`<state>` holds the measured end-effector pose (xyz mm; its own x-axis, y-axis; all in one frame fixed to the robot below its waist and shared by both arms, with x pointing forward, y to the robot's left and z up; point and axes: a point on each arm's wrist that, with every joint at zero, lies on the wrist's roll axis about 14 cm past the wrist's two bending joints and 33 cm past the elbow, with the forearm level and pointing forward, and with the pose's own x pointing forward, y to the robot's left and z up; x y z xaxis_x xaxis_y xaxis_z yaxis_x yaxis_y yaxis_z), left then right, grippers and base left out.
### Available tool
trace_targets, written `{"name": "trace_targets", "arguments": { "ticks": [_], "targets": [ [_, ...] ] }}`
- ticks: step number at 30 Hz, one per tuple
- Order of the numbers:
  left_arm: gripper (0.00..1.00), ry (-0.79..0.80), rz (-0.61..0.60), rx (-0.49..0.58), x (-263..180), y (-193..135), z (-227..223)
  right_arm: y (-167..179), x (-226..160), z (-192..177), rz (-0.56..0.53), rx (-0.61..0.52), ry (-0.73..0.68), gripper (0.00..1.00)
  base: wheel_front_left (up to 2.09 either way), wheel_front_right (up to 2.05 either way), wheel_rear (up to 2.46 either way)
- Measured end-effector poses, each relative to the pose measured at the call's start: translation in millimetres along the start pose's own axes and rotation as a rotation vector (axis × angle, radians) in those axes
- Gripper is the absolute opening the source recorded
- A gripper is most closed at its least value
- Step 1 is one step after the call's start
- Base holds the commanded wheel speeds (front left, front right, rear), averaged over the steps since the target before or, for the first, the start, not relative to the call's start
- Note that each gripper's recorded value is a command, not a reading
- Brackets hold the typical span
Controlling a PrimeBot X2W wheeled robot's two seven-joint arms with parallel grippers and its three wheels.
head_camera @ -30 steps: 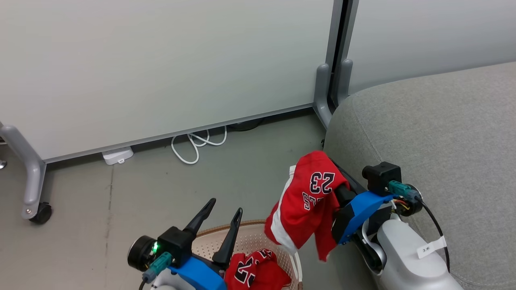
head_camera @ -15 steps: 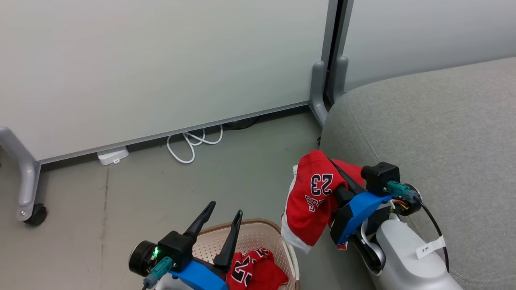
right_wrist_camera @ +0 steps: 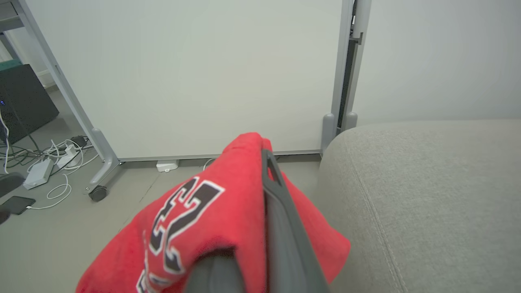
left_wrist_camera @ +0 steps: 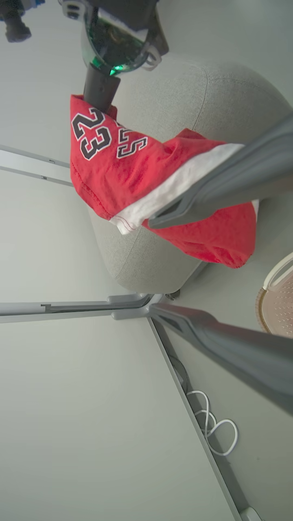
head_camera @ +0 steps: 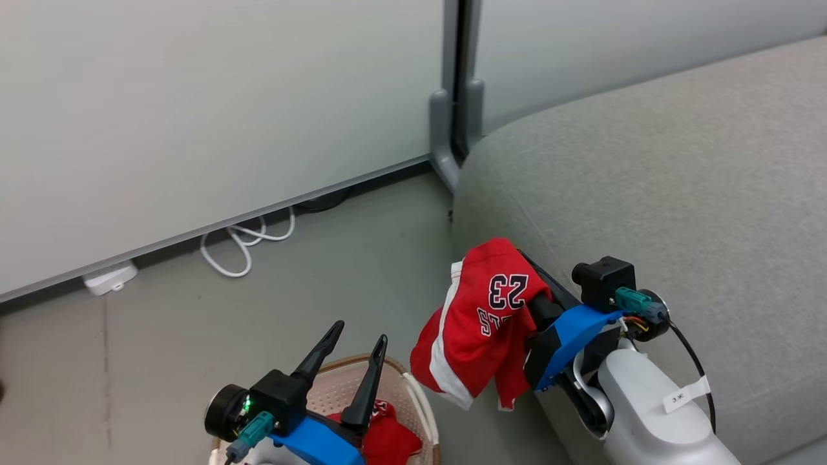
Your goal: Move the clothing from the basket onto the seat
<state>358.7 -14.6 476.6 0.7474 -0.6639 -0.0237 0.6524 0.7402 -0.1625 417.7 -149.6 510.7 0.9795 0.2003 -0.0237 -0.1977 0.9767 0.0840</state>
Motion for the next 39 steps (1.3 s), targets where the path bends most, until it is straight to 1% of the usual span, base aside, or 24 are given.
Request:
{"name": "trace_targets", "arguments": {
  "ticks": [10, 20, 28, 39],
  "targets": [
    [1.0, 0.019, -0.148, -0.011, 28.0, -41.5, -6.0, -49.4, -32.7, 3.2, -0.15, 0.012, -0.014, 0.0, 0.0, 0.0, 0.0],
    [1.0, 0.037, -0.247, -0.01, 45.1, -65.7, -12.0, -86.5, -63.4, 5.8, -0.276, 0.021, -0.03, 0.0, 0.0, 0.0, 0.0],
    [1.0, 0.042, -0.3, -0.016, 54.2, -79.7, -14.9, -101.8, -80.4, 1.9, -0.337, 0.028, -0.027, 0.0, 0.0, 0.0, 0.0],
    [1.0, 0.04, -0.31, -0.019, 56.8, -82.6, -15.7, -106.2, -82.2, 0.8, -0.357, 0.039, -0.03, 0.0, 0.0, 0.0, 0.0]
  ]
}}
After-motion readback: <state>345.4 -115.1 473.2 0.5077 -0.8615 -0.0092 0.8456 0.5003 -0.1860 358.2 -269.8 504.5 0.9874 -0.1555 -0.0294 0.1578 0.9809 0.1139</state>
